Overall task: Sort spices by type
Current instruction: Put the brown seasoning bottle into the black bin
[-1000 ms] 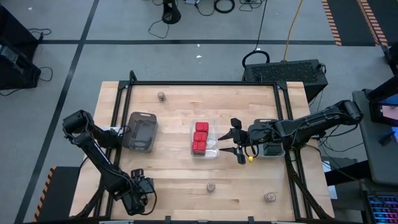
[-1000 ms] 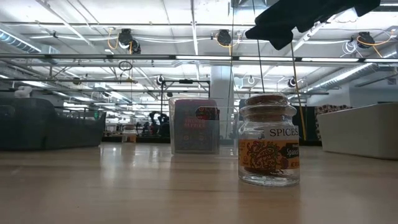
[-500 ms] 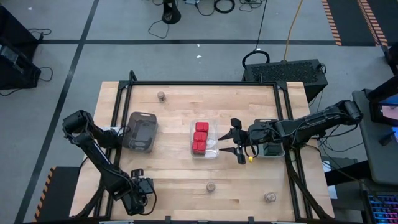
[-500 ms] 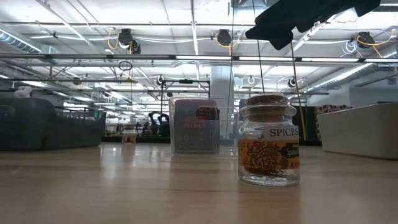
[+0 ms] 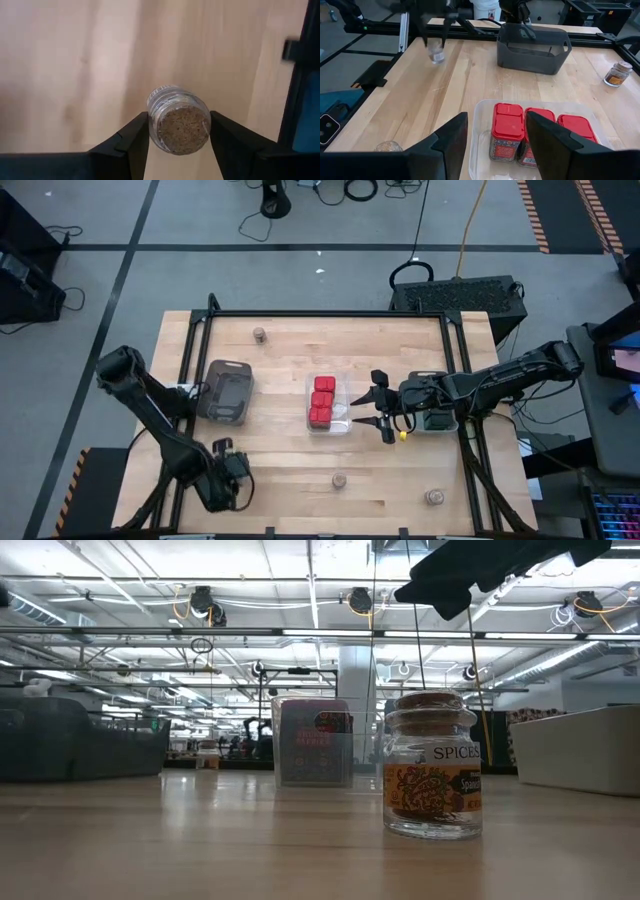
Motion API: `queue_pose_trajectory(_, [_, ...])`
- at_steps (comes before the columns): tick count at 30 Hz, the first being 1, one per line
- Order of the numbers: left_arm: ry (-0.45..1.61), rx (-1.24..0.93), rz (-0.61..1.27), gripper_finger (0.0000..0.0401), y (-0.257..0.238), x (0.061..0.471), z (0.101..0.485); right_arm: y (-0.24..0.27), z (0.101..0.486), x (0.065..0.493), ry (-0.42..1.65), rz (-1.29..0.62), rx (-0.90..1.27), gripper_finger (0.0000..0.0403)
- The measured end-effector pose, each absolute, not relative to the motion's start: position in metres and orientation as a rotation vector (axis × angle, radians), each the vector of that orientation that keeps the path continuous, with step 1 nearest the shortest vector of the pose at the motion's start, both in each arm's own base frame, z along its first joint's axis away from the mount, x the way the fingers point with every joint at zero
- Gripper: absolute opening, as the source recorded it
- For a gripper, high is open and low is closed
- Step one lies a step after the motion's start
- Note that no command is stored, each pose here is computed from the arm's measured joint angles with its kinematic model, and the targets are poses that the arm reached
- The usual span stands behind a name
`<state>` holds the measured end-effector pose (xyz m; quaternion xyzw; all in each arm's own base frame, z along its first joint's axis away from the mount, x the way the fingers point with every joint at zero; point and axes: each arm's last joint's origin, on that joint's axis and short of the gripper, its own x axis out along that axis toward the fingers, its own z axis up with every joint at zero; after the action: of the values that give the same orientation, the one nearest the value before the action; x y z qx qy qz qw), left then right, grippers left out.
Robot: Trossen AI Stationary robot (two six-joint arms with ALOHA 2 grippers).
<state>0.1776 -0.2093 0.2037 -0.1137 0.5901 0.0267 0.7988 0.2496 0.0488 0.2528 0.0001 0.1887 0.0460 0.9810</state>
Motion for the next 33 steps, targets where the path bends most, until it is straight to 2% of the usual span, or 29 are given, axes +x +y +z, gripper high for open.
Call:
queue_pose_trajectory(8, [1.133, -0.272, 0.296, 0.0184, -0.14, 0.167, 0.255, 0.049, 0.253, 0.25, 0.38, 0.093, 0.0, 0.0185])
queue_pose_trajectory(16, [1.025, -0.446, 0.559, 0.0184, -0.07, 0.151, 0.286, 0.049, 0.253, 0.25, 0.379, 0.095, -0.015, 0.0185])
queue_pose_trajectory(23, [1.014, -0.545, 0.785, 0.0183, -0.029, 0.151, 0.289, 0.049, 0.253, 0.25, 0.379, 0.095, -0.015, 0.0185])
queue_pose_trajectory(29, [1.081, -0.537, 0.843, 0.0183, -0.002, 0.154, 0.285, 0.049, 0.253, 0.25, 0.379, 0.095, -0.015, 0.0185])
queue_pose_trajectory(33, [1.13, -0.567, 0.831, 0.0183, 0.011, 0.156, 0.269, 0.049, 0.253, 0.25, 0.379, 0.096, -0.018, 0.0185])
